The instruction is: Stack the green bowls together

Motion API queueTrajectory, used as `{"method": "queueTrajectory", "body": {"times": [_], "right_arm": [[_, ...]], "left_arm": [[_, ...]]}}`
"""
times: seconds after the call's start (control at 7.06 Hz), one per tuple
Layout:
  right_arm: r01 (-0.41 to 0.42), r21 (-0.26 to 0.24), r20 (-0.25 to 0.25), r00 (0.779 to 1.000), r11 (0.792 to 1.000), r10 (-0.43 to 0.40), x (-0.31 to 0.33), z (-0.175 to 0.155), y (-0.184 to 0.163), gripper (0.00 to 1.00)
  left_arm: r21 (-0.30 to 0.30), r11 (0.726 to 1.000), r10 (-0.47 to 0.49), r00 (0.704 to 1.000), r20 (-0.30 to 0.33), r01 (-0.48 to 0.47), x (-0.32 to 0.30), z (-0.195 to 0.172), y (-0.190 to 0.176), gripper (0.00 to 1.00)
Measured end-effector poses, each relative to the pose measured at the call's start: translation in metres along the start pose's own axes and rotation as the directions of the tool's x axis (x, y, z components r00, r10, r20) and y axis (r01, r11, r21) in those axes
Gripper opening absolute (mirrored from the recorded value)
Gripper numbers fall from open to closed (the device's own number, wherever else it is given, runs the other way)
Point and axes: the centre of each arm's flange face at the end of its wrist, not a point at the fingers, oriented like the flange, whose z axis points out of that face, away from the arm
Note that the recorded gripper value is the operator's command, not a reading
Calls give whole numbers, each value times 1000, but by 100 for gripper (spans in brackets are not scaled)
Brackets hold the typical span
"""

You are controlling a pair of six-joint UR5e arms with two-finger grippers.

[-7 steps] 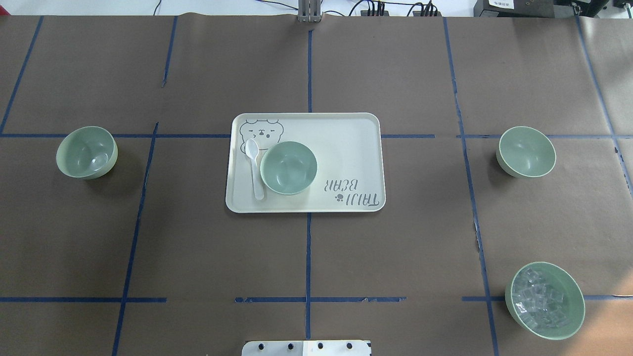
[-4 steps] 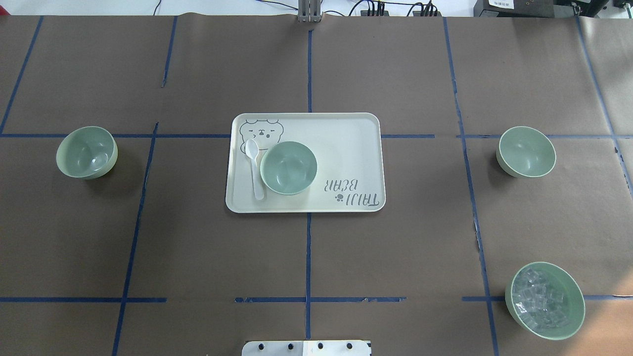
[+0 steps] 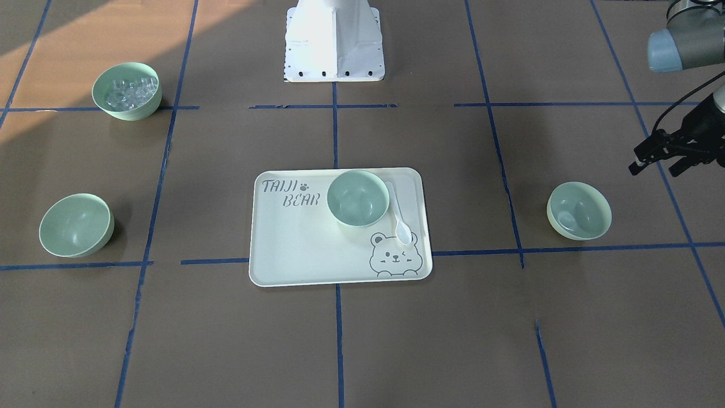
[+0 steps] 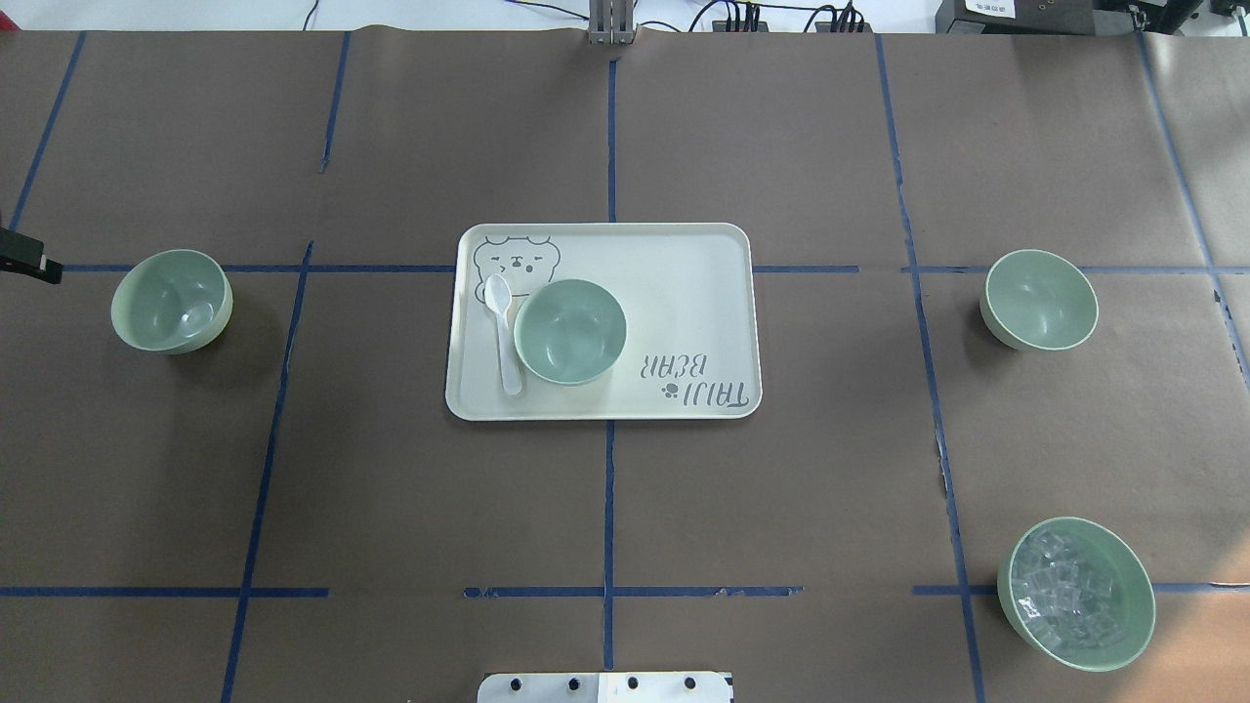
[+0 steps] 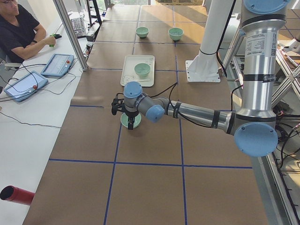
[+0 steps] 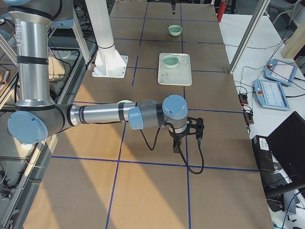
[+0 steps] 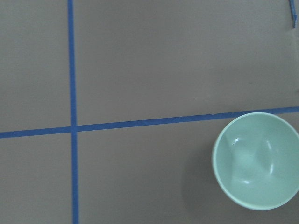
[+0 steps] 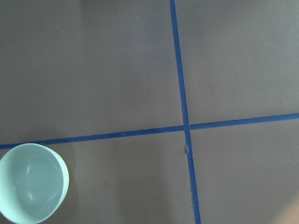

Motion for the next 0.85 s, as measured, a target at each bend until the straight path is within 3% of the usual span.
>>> {"method": "queueTrajectory", "body": {"times": [0.28,0.85], "right_arm": [[20,-2,7,1000,1000,-20,0,11,3,100],[62,-6,17,998,998,-62,-11,23,4,100]], "left_arm": [[10,999,-49,998,26,49,24,43,3,98],[23,997,-70,995,78,68,27,80,-10,86]]}}
